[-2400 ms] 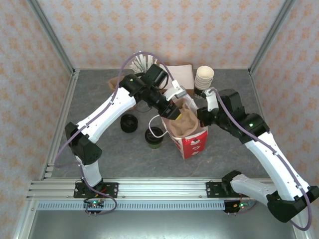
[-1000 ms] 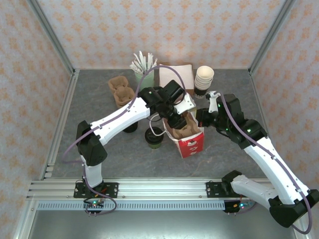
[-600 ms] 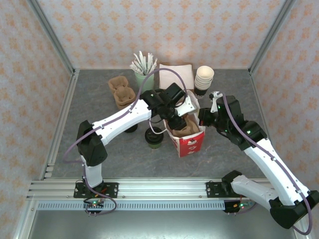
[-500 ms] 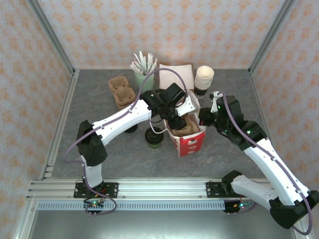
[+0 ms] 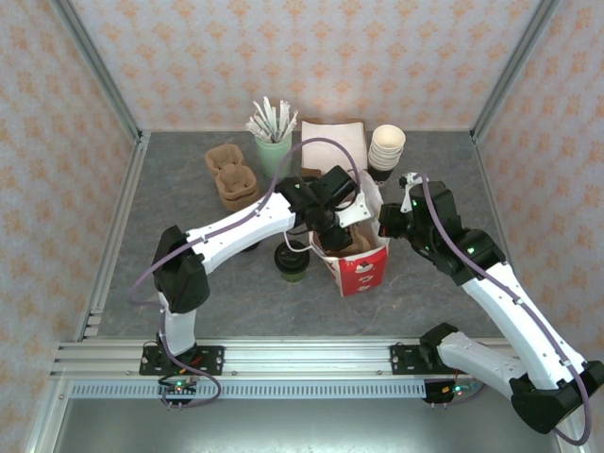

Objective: Pack the takeout coffee

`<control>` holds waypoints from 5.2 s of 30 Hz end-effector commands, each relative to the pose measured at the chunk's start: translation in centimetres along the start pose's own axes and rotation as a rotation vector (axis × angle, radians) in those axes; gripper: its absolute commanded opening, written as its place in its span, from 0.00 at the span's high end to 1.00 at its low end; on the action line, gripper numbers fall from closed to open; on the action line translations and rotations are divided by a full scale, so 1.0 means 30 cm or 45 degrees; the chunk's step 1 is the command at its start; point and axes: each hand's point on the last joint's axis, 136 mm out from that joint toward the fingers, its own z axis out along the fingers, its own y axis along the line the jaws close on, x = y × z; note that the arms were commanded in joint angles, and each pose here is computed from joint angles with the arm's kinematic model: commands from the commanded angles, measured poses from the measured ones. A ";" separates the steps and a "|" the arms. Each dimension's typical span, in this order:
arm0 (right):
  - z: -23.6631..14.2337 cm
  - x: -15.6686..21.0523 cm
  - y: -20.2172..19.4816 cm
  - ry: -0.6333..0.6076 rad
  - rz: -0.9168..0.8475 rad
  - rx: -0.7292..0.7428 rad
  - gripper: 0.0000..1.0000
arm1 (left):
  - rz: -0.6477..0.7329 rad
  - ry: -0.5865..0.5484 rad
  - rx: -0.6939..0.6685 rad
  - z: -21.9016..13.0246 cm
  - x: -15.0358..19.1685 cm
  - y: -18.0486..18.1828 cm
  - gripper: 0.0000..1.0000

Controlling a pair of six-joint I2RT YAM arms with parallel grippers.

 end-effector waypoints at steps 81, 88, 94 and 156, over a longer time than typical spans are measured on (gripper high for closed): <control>-0.040 0.021 -0.142 -0.052 -0.015 0.270 1.00 | 0.113 -0.061 0.038 -0.081 -0.082 -0.073 0.08; -0.046 0.018 -0.163 -0.068 0.031 0.309 1.00 | 0.112 -0.156 0.029 -0.173 -0.119 -0.087 0.09; -0.051 0.011 -0.157 -0.078 0.052 0.299 1.00 | 0.097 -0.252 0.038 -0.226 -0.156 -0.100 0.09; 0.062 -0.181 -0.106 -0.022 -0.031 0.203 0.35 | -0.828 -0.574 -0.581 -0.415 0.423 0.087 0.08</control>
